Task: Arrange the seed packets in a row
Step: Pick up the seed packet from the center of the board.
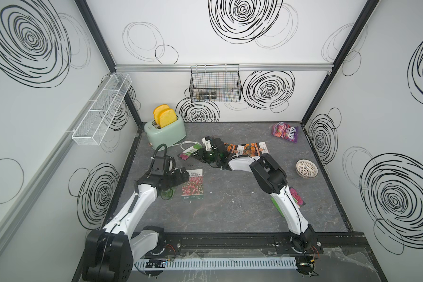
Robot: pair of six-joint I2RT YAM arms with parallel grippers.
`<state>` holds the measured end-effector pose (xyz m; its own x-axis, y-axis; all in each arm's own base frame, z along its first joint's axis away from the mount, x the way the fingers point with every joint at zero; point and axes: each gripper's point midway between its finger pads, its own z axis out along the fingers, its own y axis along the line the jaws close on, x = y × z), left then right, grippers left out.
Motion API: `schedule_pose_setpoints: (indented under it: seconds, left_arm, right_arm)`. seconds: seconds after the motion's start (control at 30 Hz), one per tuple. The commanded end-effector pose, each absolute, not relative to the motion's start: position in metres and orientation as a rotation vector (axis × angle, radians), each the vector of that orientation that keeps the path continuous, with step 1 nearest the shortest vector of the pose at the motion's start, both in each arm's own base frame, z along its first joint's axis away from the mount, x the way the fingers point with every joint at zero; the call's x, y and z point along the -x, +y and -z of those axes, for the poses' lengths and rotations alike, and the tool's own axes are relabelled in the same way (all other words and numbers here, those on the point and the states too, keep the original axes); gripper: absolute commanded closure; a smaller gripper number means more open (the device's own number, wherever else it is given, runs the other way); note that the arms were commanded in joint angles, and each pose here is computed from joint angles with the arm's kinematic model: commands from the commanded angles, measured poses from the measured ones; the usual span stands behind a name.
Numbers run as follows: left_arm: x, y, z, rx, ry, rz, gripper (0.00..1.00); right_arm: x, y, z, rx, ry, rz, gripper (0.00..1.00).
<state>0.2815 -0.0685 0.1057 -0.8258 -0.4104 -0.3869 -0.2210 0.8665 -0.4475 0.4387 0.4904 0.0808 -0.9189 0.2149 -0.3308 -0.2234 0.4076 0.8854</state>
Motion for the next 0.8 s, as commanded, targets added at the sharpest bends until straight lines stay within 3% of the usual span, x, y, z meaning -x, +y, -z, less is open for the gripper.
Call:
schedule_pose_setpoints:
  seconds: [0.0,0.13,0.27,0.77]
  left_arm:
    - [-0.288,-0.067,-0.116,0.448,2.53,0.535,0.04]
    - [-0.288,-0.066,-0.115,0.45,2.526,0.535,0.04]
    - [-0.291,-0.066,-0.118,0.45,2.519,0.534,0.04]
    - [-0.306,-0.062,-0.133,0.395,2.468,0.521,0.04]
  right_arm:
    - [-0.445,0.495,-0.08,-0.02,2.277,-1.499,0.77]
    - [-0.453,0.496,-0.077,-0.042,2.276,-1.463,0.85]
    - [-0.457,0.497,-0.077,-0.034,2.279,-1.441,1.0]
    - [-0.422,0.431,-0.132,0.223,2.185,-1.403,1.0]
